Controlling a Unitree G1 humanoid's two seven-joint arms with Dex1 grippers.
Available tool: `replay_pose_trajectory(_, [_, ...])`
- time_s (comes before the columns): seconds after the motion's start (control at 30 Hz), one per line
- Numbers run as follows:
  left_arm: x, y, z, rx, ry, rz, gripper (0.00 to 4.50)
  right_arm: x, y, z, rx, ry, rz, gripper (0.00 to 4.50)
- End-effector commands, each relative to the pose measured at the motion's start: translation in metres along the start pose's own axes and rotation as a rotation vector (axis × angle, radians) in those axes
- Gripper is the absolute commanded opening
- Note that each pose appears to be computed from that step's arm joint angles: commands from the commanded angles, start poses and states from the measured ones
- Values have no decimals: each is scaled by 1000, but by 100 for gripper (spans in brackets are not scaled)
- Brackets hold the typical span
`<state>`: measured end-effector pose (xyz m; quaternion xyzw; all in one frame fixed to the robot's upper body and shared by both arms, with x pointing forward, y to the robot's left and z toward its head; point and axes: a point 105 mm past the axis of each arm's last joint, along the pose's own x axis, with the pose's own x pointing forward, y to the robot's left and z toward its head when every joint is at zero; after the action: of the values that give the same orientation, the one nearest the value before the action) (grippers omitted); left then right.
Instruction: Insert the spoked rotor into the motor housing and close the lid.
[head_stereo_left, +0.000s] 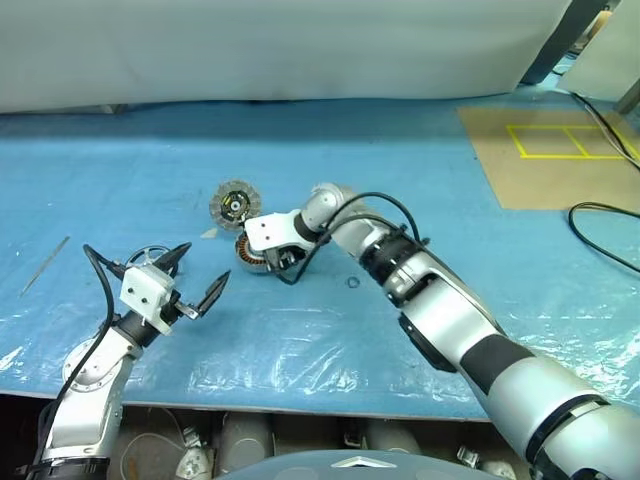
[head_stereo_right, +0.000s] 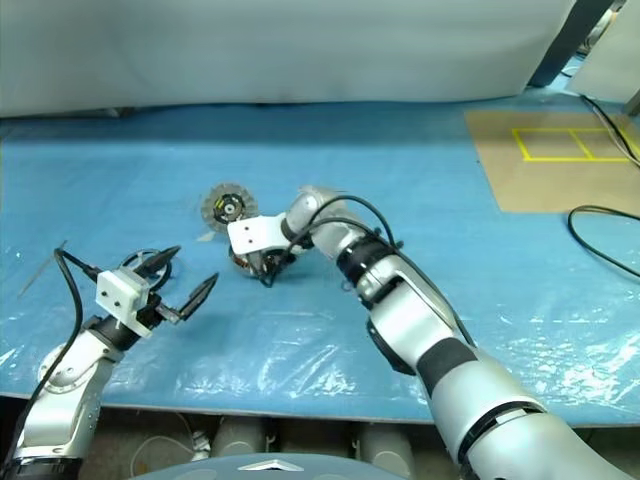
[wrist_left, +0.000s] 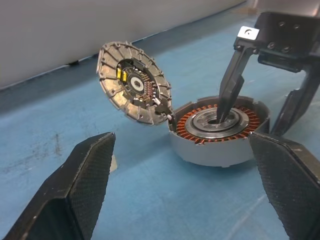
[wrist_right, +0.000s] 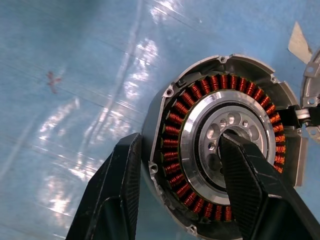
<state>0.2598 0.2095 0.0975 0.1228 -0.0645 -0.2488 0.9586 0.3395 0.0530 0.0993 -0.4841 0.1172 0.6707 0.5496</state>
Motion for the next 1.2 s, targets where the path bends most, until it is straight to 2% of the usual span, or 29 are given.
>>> replay_pose_trajectory(0.03, [-2, -7, 4, -15, -19, -26, 450, 21, 44, -6, 82, 22, 158, 198])
replay_pose_trajectory(0.3, [-17, -27, 2, -54, 0, -78, 450, 21, 49, 8, 113, -3, 107, 198])
replay_pose_trajectory(0.4, [-21, -28, 0, -59, 11, -72, 450, 23, 49, 11, 105, -18, 98, 282])
replay_pose_trajectory(0.47, [-22, -27, 0, -64, 12, -64, 450, 22, 45, 14, 110, -41, 72, 353])
replay_pose_trajectory(0.57, [-22, -28, -3, -71, 18, -59, 450, 9, 31, 24, 125, -123, 22, 449])
replay_pose_trajectory(0.7, [-20, -31, -6, -80, 22, -74, 450, -20, 25, 42, 126, -259, 30, 449])
replay_pose_trajectory(0.83, [-13, -33, -6, -89, 13, -95, 450, -45, 19, 58, 86, -381, -25, 449])
replay_pose_trajectory(0.97, [-10, -37, -5, -97, 3, -126, 450, -67, 14, 63, 127, -526, -124, 449])
replay_pose_trajectory(1.1, [-16, -44, -3, -105, -2, -142, 450, -78, 6, 31, 298, -585, -317, 449])
replay_pose_trajectory(1.2, [-22, -49, -2, -128, 0, -147, 450, -80, 16, -6, 392, -524, -394, 449])
